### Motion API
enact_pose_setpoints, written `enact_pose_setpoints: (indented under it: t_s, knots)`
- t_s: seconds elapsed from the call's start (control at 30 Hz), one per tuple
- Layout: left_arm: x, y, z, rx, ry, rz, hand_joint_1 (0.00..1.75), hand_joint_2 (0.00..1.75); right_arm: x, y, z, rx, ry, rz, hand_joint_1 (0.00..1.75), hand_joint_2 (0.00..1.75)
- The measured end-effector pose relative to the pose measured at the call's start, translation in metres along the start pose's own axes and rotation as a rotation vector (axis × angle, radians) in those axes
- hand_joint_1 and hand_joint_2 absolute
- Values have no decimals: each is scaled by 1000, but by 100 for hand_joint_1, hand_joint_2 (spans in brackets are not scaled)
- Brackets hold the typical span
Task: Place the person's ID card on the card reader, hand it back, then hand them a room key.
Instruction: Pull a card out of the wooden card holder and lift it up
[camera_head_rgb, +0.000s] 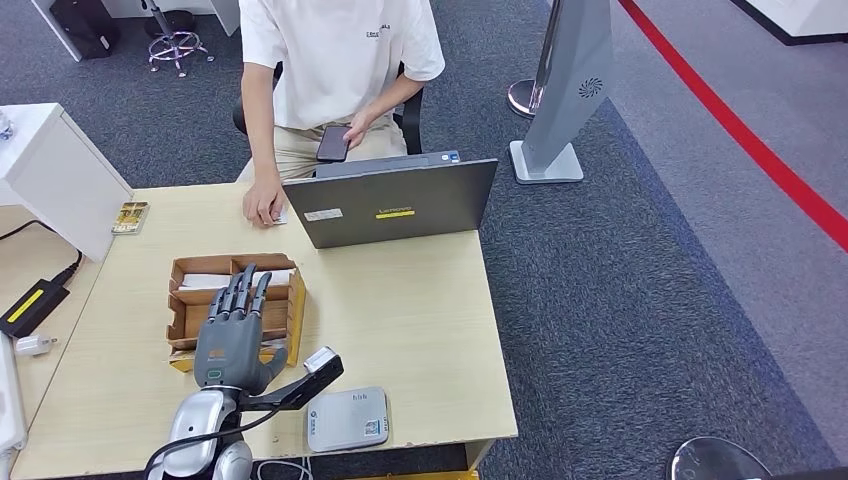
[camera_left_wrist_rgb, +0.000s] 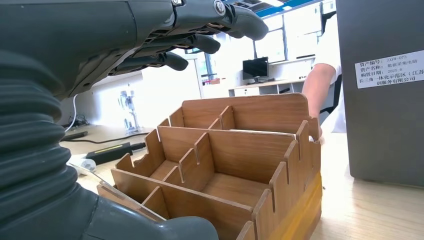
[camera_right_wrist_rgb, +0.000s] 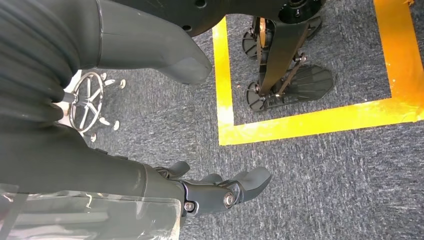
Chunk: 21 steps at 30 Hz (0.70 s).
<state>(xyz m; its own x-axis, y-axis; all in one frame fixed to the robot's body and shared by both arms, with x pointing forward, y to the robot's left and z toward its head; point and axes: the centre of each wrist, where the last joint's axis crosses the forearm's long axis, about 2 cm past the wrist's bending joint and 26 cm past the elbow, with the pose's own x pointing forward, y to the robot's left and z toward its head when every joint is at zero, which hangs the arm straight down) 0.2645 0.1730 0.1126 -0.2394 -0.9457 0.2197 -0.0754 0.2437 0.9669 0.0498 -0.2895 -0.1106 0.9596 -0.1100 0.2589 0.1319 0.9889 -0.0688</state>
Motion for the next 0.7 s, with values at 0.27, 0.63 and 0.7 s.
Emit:
enact_pose_setpoints:
  t_s: [0.27, 0.63, 0.7]
  knots:
    - [-2, -3, 6, -18, 4, -4, 0, 175, 0, 0, 0, -11, 5, -1, 0, 175]
    - [-5, -4, 22, -30, 11, -7, 0, 175, 0, 0, 0, -16, 2, -13, 0, 175]
    - [-7, -4, 31, -32, 16, -8, 0, 175, -1, 0, 0, -19, 7, -22, 0, 175]
